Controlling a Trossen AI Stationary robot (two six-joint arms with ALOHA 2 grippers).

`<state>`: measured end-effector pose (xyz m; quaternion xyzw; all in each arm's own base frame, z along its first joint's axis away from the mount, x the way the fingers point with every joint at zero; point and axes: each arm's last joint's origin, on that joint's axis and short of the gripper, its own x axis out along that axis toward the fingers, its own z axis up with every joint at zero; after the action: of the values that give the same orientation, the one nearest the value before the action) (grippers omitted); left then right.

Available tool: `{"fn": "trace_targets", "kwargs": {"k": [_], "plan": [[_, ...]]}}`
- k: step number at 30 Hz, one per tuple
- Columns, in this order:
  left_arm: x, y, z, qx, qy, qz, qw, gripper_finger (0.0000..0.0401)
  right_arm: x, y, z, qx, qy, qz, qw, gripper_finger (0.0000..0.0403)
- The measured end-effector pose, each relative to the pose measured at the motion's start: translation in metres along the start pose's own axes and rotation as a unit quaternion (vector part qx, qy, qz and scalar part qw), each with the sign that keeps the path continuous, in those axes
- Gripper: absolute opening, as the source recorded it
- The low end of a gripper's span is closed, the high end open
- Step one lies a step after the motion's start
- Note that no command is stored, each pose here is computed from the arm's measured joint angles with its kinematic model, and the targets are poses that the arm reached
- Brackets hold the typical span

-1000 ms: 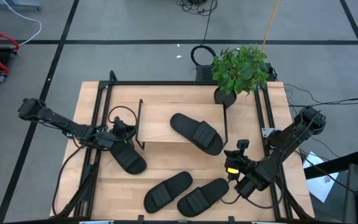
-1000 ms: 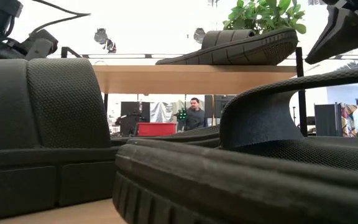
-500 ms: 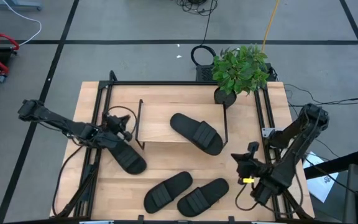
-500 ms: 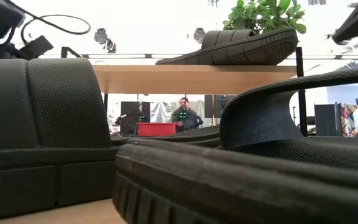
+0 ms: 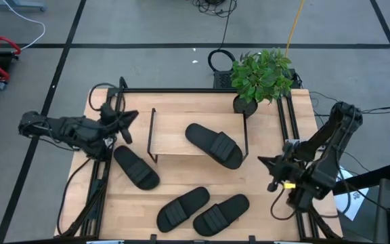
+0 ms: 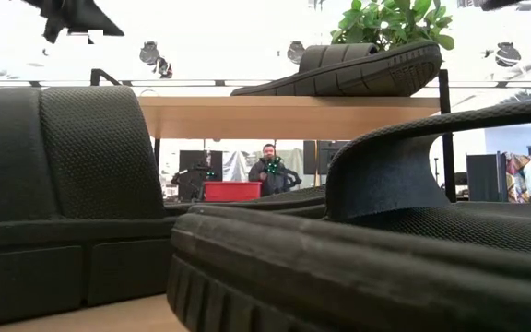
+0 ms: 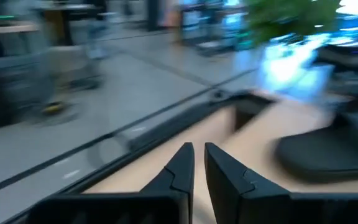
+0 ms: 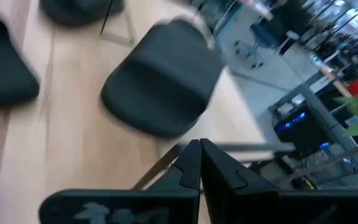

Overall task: Pick and place slides into the shelf
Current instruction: Put the black slide on the shelf

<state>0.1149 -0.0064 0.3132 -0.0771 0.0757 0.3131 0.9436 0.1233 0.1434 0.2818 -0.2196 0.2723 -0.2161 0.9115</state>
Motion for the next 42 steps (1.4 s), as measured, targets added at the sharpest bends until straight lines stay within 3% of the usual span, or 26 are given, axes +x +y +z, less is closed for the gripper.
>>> {"fn": "trace_targets", "kwargs": {"k": [4,12,17,24,27,31,38,42], "plan": [[0.012,-0.016,0.018,-0.008,0.008,-0.094,0.995,0.0035,-0.002,-0.008,0.003,0.010,-0.037,-0.014,0.999,0.0000],[0.084,-0.037,0.036,0.000,0.100,-0.098,0.990,0.0035,-0.003,-0.010,0.004,-0.004,-0.051,-0.022,0.998,0.0000],[0.136,-0.043,0.053,-0.042,0.144,-0.122,0.981,0.0035,0.002,-0.002,-0.003,-0.005,-0.052,-0.022,0.998,0.0000],[0.199,-0.066,0.050,-0.038,0.211,-0.196,0.957,0.0046,0.007,0.002,-0.014,-0.028,-0.043,-0.025,0.998,0.0000],[0.220,-0.076,0.045,-0.030,0.230,-0.217,0.948,0.0081,0.007,0.002,-0.014,-0.026,-0.044,-0.024,0.998,0.0000],[0.237,-0.086,0.042,-0.039,0.250,-0.265,0.930,0.0157,0.007,0.002,-0.014,-0.026,-0.043,-0.023,0.998,0.0000],[0.244,-0.093,0.033,-0.062,0.285,-0.302,0.908,0.0300,0.007,0.003,-0.014,-0.030,-0.038,-0.019,0.999,0.0000],[0.242,-0.100,0.030,-0.067,0.294,-0.318,0.899,0.0352,0.008,0.006,-0.014,-0.048,-0.023,-0.003,0.999,0.0000]]}}
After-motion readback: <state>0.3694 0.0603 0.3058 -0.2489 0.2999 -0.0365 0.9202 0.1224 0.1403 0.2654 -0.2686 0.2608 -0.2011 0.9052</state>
